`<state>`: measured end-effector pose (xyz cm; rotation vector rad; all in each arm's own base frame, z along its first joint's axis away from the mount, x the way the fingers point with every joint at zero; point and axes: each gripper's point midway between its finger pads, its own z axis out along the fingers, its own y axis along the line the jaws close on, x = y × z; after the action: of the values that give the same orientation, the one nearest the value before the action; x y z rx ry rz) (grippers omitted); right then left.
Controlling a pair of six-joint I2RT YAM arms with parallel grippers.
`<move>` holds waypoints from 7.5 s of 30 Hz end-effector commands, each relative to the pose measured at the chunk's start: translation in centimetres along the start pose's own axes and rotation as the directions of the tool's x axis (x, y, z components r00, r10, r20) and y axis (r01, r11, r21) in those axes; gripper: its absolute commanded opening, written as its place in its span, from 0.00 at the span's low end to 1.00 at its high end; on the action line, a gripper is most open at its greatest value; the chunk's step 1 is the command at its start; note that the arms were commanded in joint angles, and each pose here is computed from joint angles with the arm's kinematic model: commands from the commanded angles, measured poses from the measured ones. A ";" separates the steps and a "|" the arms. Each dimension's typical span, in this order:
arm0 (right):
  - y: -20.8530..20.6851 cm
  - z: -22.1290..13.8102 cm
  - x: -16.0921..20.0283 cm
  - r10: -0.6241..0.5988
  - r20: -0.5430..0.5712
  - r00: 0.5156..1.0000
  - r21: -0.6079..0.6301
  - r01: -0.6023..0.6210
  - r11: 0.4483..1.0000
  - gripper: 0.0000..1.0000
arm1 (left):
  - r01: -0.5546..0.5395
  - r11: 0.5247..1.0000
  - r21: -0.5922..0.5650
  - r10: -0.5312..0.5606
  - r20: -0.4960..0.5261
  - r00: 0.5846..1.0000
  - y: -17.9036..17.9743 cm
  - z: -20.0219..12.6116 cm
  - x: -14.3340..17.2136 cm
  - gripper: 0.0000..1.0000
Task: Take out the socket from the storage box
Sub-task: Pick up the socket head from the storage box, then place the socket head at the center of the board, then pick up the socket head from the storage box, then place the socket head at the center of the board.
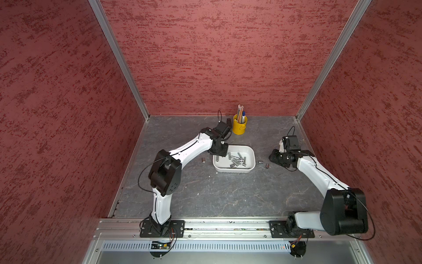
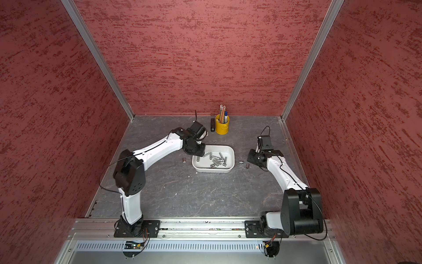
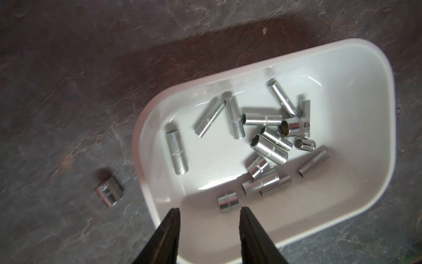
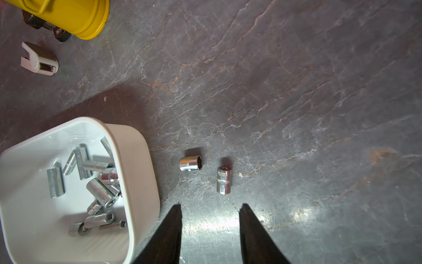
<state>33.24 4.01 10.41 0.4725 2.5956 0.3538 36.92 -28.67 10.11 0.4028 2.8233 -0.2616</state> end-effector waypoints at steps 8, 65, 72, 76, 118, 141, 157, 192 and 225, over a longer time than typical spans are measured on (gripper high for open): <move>0.3 0.8 0.6 0.004 -0.020 1.000 -0.030 -0.004 1.000 0.44 | -0.083 0.996 0.011 0.084 -0.085 0.993 -0.5 5.0 -2.8 0.38; 1.1 2.0 0.9 -0.006 -0.051 0.999 -0.077 0.002 0.997 0.44 | 0.252 0.968 0.006 -0.252 -0.038 0.967 -1.5 -4.3 10.6 0.03; 1.1 2.0 1.0 -0.007 -0.052 0.999 -0.078 0.003 0.997 0.44 | 0.301 0.953 -0.028 -0.302 -0.066 0.951 -1.4 0.3 15.3 0.02; 1.1 2.0 1.1 -0.008 -0.054 0.998 -0.076 0.004 0.997 0.43 | 0.301 0.951 -0.068 -0.306 -0.076 0.949 -1.0 2.3 15.7 0.02; 17.9 1.5 3.4 -0.295 -0.157 0.942 -0.116 0.279 0.953 0.41 | 0.356 0.930 0.089 -0.366 0.170 0.915 5.8 -11.2 12.7 0.56; 22.9 13.4 6.0 -0.344 -0.264 0.901 0.062 0.372 0.926 0.31 | 0.455 0.885 0.094 -0.465 0.210 0.860 11.5 -12.2 16.2 0.58; 22.7 15.3 7.2 -0.311 -0.278 0.909 0.101 0.350 0.931 0.19 | 0.460 0.883 0.095 -0.469 0.211 0.858 11.7 -11.6 16.2 0.58; 26.5 -3.7 11.1 -0.156 -0.374 0.914 -0.408 -0.012 0.913 0.07 | 0.445 0.889 0.111 -0.459 0.192 0.868 11.2 -11.2 15.9 0.58; -1.4 -0.4 5.0 0.053 -0.161 0.985 0.149 -0.029 0.988 0.08 | 0.439 0.893 0.102 -0.451 0.163 0.878 11.1 -9.9 15.7 0.58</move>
<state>27.25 5.72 8.99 0.5994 2.8094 0.2884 22.89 -12.16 13.32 -0.2815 2.7013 -0.4558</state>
